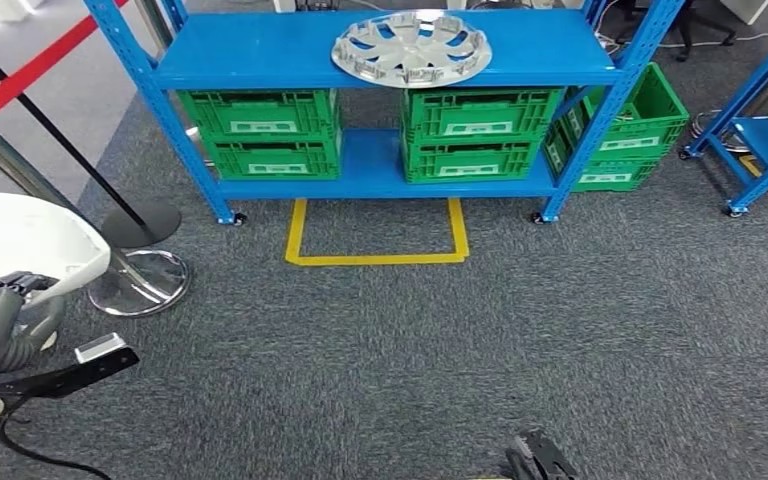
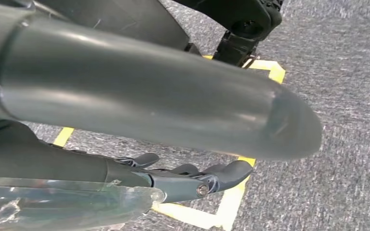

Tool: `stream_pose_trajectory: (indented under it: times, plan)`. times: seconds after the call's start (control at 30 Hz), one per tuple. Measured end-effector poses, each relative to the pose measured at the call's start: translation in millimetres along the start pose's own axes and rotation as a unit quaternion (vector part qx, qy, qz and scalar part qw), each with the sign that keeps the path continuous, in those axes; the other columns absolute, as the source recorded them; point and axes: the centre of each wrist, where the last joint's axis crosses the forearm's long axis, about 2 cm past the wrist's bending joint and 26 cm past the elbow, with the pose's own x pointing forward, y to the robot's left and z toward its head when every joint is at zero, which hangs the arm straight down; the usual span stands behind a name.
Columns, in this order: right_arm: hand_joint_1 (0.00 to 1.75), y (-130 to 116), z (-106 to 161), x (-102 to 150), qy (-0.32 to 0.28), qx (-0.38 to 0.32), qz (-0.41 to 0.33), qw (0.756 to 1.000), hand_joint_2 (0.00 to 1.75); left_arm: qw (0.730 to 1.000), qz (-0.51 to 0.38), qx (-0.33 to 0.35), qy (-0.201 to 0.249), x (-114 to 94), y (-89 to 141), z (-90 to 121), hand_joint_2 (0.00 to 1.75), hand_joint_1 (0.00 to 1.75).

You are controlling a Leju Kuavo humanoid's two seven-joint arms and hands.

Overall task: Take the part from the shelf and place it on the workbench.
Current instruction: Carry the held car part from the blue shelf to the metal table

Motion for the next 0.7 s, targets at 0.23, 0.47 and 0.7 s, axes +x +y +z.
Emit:
stream_pose_trajectory:
  times: [0.23,0.47,0.7]
  plan:
    - [0.00,1.1,-0.4,0.9,0.001,0.001,0.006,1.000,0.00,1.000,0.002,-0.009,0.009,-2.2,1.0,1.3,1.75,1.59]
    - [0.00,-0.3,-1.2,4.1,0.000,-0.011,0.022,1.000,0.00,1.000,-0.001,-0.015,0.022,-2.7,2.6,0.4,1.75,1.59]
    - [0.00,-1.1,-1.6,5.8,0.003,-0.022,0.029,0.999,0.00,1.000,-0.002,-0.013,0.025,-2.4,4.6,-0.6,1.75,1.59]
